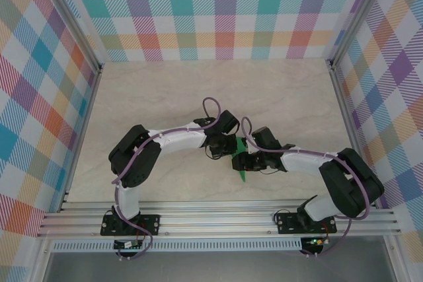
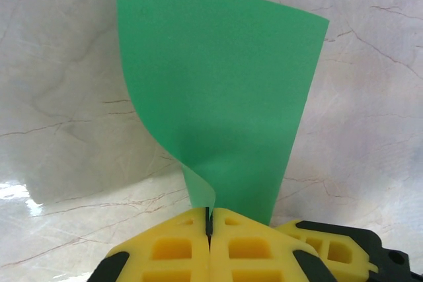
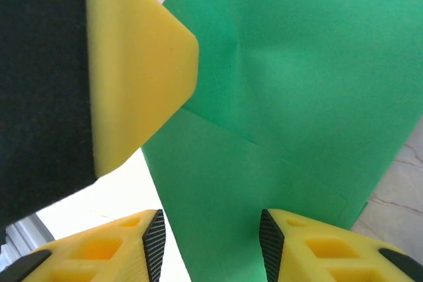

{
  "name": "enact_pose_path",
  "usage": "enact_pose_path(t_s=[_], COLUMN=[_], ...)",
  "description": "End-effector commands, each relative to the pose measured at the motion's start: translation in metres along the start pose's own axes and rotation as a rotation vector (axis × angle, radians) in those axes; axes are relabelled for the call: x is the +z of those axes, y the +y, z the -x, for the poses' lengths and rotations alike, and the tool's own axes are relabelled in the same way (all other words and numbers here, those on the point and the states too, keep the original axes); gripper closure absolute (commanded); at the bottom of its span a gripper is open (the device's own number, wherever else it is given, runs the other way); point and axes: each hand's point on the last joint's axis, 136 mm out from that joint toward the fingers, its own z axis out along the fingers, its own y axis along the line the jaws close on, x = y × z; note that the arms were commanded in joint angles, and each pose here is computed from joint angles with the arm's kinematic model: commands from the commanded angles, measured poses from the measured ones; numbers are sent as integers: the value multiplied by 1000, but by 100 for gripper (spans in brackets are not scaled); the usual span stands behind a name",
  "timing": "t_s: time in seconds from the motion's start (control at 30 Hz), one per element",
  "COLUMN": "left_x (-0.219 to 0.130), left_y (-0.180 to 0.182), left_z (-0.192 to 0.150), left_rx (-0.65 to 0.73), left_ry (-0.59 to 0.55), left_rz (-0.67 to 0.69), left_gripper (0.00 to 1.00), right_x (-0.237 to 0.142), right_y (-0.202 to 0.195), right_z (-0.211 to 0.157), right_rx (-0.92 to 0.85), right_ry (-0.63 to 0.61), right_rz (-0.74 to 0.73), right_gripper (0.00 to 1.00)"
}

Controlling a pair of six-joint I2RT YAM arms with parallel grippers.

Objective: Fold a paper plane with a square sheet of paper (pick it up from the middle)
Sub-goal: Fold the wing for the fifth time at the center of the table.

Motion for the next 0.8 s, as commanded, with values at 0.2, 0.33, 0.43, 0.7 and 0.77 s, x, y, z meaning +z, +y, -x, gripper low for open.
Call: enact_pose_path(t_s=[0.2,0.33,0.43,0.7,0.77], left_x=[-16,-16,-16,-22,-25], left_y=[-9,-8,-8,-7,-5], left_z=[4,4,4,7,9], left_rx=[-8,-8,-9,-10,-13], left_ry=[-13,-13,-15,-37,-49], left_rz=[-41,-37,-36,-26,-19], left_gripper=[100,100,100,95,92], right_x=[5,6,6,7,8], right_y=[-5,-8,-10,-12,-13], right_z=[3,2,1,-1,-1], right_rx=[-30,-24,-20,-14,-8], right_ry=[-9,-11,-11,-10,-8], right_rz=[-50,-61,-66,-73,-75], right_gripper=[66,71,76,87,90])
